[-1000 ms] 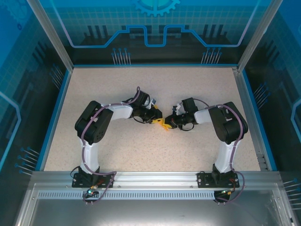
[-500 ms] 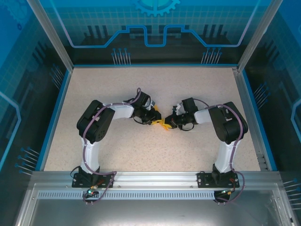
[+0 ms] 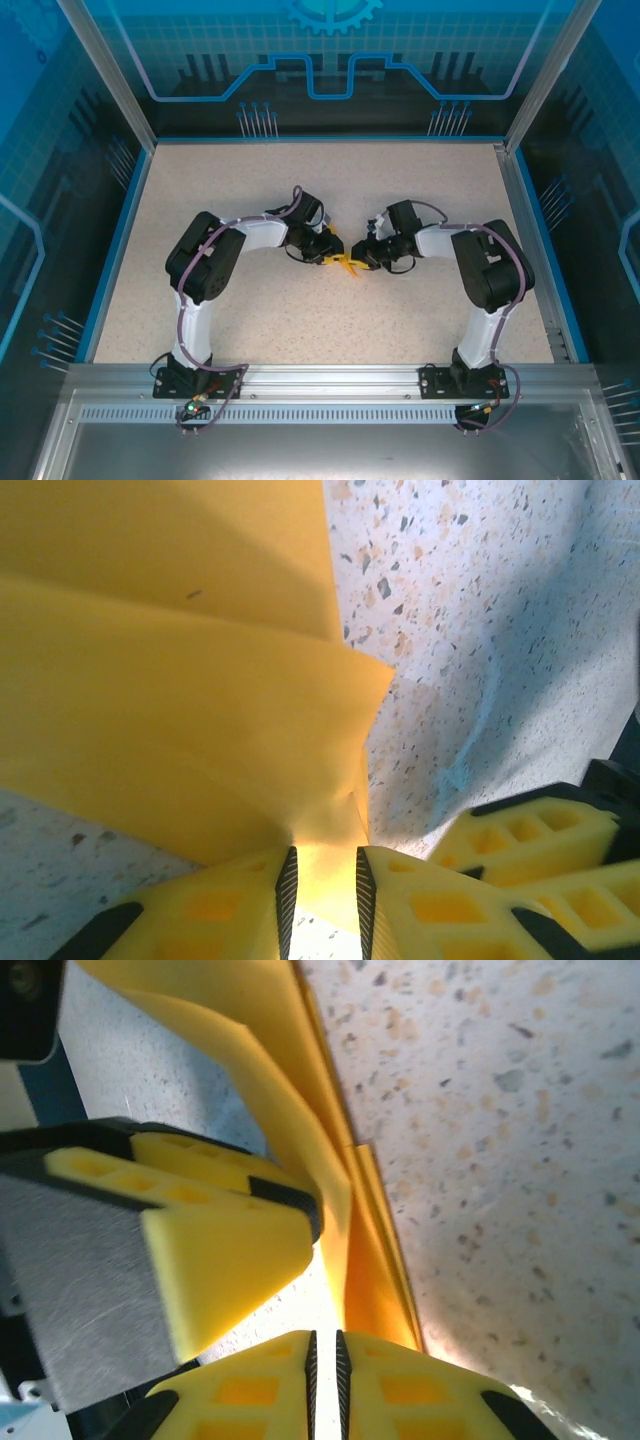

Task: Fold a paper plane with a square sheet of paper (pick it up from the middle)
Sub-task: Fold the wing for the fifth time at the center of the table.

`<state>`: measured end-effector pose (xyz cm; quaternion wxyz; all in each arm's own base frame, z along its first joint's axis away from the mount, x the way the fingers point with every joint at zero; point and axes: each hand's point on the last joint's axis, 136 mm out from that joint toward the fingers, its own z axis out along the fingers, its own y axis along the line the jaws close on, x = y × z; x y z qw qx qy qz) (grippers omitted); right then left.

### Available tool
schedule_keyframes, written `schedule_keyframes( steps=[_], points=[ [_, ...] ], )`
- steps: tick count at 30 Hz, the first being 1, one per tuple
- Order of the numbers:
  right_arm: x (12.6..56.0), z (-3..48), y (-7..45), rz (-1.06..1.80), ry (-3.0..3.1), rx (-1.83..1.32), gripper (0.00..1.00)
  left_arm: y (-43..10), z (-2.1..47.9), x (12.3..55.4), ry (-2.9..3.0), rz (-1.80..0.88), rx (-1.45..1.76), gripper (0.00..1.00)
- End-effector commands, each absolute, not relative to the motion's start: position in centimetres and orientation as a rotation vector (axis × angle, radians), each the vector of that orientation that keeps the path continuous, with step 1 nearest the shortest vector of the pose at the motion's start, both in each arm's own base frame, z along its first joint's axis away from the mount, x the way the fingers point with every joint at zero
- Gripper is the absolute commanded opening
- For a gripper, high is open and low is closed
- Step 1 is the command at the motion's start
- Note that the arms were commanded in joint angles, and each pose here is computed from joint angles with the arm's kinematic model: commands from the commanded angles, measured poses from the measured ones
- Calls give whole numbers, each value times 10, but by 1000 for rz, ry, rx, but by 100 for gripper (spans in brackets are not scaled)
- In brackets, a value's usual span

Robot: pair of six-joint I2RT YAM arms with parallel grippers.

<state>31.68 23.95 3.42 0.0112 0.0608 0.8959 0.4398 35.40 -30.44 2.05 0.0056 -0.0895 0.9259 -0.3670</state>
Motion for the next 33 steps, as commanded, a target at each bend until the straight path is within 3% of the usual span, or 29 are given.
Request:
schedule_keyframes(
  steps=[1, 8, 15, 33],
  points=[
    [308, 38, 234, 1322, 2835, 113, 17, -292, -4, 345, 2993, -1019, -356, 27],
    [303, 28, 242, 1300, 2879, 54, 21, -291, -5, 343, 3002, -1015, -356, 27],
    [300, 21, 244, 1282, 2907, 34, 16, -293, -3, 344, 2999, -1020, -344, 27],
    [303, 15, 251, 1309, 2891, -3, 17, -303, 17, 356, 2961, -1077, -291, 27]
  ],
)
